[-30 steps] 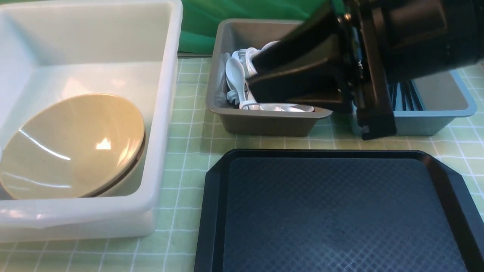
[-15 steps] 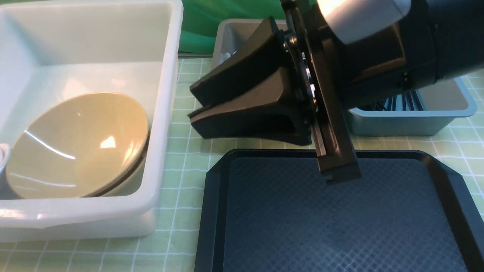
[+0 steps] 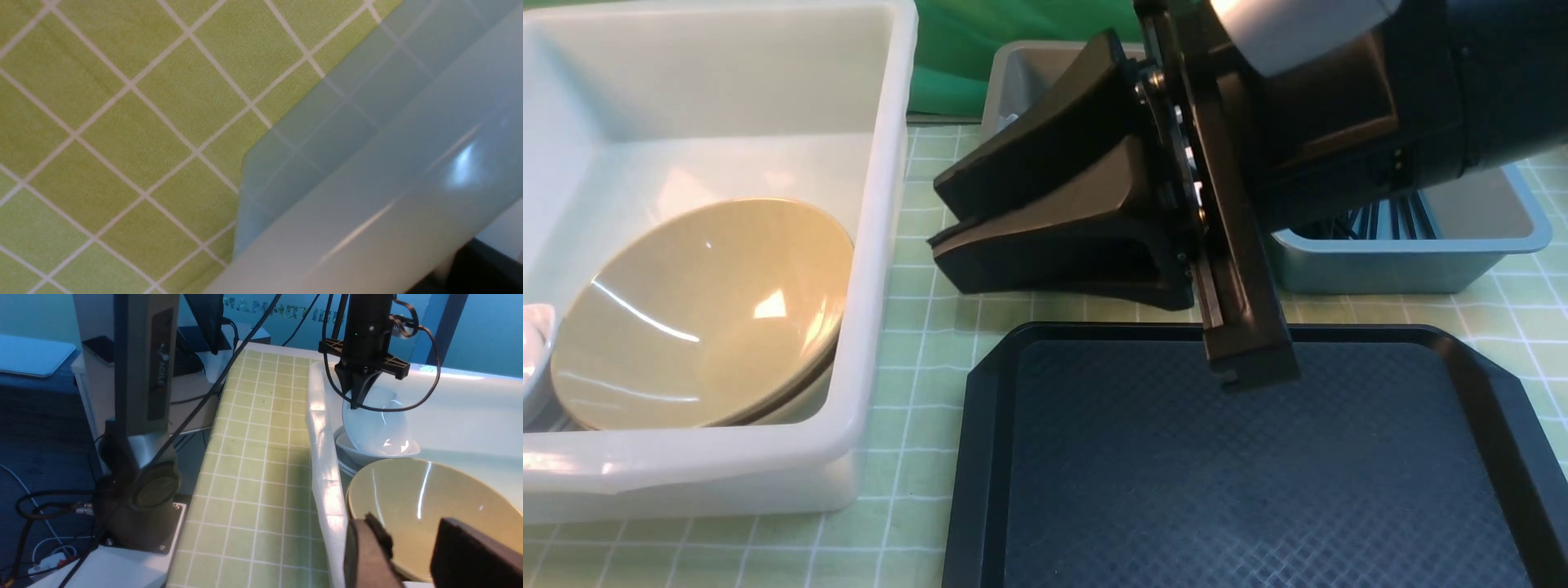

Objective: On green table put chopsticks spoon bowls plates into blue grey white boxes.
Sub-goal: 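Place the white bowl into the white bin with the other dishes with the left gripper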

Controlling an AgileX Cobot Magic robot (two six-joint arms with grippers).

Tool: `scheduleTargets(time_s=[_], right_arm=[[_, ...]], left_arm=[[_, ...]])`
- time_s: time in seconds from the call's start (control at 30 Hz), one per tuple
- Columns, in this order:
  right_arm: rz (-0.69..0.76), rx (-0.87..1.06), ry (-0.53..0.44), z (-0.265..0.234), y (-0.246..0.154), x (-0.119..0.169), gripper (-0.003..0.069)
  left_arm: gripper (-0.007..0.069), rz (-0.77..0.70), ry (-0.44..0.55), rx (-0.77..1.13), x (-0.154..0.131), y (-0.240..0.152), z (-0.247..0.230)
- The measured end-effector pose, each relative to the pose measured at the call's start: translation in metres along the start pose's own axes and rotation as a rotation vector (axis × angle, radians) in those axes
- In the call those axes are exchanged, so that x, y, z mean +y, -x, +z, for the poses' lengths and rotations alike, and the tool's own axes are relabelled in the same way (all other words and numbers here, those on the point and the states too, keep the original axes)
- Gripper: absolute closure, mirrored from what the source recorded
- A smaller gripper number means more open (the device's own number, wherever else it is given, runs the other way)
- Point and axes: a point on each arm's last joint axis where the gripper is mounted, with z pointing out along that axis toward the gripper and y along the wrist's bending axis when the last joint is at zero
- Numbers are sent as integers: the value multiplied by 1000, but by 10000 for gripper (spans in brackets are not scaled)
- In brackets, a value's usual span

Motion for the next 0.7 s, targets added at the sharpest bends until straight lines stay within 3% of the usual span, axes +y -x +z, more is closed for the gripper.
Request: scheduleTargets(time_s=[0.17, 0.4, 0.5, 0.7], right_arm=[[9, 0, 1, 0, 0, 0, 414], [38, 11, 22, 0, -1, 2, 414], [32, 54, 12, 0, -5, 1, 414], [29, 179, -90, -8, -12, -3, 414]], left_arm=[[491, 50, 24, -31, -11, -3, -10], [212, 104, 71, -149, -28, -15, -48], [136, 116, 59, -195, -33, -23, -63], [83, 221, -37, -270, -58, -48, -94]])
